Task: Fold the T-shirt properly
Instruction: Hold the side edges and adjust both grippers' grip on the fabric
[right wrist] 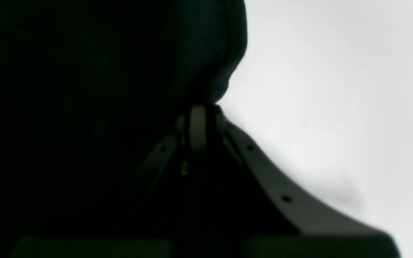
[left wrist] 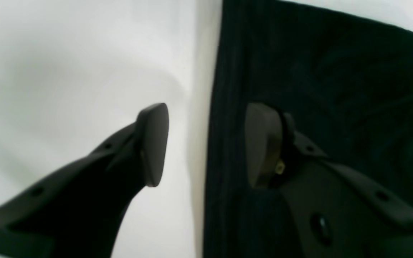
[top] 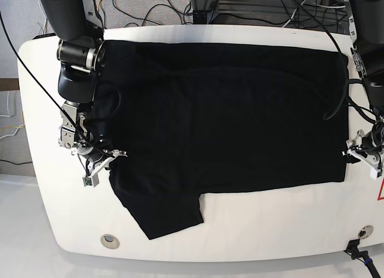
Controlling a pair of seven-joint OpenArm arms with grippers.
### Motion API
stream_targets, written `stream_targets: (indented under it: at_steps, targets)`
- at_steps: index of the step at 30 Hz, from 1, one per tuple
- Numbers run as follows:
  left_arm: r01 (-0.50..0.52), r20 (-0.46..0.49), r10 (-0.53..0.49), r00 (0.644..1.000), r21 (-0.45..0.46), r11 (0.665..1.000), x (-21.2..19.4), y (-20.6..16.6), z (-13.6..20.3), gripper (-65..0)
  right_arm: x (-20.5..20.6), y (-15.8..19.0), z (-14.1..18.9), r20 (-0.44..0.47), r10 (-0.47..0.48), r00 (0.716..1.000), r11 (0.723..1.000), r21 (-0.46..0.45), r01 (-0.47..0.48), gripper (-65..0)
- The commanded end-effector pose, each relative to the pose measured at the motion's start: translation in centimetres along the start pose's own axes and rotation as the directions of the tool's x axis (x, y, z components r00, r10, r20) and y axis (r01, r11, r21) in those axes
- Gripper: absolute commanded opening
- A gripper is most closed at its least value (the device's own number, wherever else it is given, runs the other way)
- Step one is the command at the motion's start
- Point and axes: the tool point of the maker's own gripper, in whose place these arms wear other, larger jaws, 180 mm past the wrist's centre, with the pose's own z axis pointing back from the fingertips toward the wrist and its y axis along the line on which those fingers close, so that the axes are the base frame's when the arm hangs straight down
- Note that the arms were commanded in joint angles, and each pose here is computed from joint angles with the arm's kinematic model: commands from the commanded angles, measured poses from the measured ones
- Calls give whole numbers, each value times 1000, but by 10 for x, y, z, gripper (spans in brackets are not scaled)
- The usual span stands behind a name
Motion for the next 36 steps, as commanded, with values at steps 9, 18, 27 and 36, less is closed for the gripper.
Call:
stream_targets:
  at_steps: [9,18,27,36]
  targets:
    - [-35,78,33,996,18,999,25,18,10,-341,12,-2,1,4,21,1000,1000,-6,-21,-650]
    - [-35,89,34,995,7,999,27,13,9,-341,11,-2,1,3,19,1000,1000,-6,-19,-650]
    - [-60,70,60,996,0,998,14,11,2,-326,20,-3,3,33,22,999,1000,-3,-22,-650]
    - [-67,69,69,995,-35,997,10,-8,-7,-304,22,-1,3,40,20,999,1000,5,-20,-650]
